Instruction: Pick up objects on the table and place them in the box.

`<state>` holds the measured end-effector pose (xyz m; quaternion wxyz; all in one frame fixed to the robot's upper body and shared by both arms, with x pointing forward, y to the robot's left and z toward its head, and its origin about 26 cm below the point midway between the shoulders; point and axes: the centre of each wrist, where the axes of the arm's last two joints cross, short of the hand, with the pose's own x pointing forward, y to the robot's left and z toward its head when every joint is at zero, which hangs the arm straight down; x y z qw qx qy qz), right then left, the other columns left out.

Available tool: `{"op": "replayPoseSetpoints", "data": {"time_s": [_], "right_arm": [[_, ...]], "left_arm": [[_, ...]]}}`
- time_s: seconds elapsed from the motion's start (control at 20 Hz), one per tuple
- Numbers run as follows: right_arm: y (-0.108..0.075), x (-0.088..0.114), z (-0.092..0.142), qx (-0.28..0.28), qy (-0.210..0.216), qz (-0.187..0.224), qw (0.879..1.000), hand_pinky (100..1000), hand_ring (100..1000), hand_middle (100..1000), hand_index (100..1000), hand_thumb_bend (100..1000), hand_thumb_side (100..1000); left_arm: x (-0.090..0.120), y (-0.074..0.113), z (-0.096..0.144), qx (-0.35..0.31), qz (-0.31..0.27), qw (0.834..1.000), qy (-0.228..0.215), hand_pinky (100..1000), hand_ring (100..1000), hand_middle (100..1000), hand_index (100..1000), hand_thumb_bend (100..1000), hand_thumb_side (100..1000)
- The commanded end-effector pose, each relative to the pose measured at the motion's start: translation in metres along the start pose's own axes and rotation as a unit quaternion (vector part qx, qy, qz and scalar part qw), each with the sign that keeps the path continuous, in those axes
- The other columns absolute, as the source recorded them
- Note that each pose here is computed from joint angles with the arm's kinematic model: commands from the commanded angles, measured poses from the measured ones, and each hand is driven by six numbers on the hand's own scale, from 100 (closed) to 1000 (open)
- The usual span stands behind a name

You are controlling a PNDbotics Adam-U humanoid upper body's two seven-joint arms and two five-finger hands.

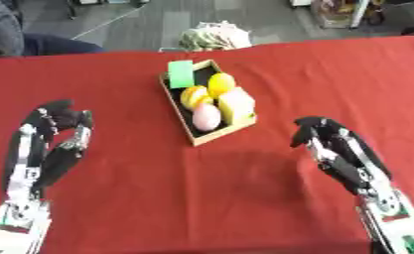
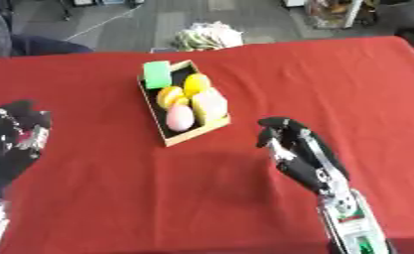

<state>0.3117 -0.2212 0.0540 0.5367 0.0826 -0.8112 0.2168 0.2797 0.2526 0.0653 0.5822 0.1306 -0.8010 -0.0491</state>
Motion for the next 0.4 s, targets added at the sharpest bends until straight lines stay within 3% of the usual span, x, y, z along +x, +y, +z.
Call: {"op": "replayPoseSetpoints", "data": {"time_s": [0.05,0.4], "right_arm": [[-0.0020,0.0085,-0.0035,0.003,-0.018,0.000,1.000,717,568,540,741,100,424],[-0.0014,0.0117,-0.0044,0.004,-0.026,-0.005,1.000,717,567,538,741,100,432]], "left_arm": [[-0.0048,-0.0071,0.0011,-0.004,0.006,1.000,0.000,741,559,547,734,308,333],[-0.0136,-0.0138,0.0029,-0.002,0.016,1.000,0.012,737,551,539,728,301,334]]}}
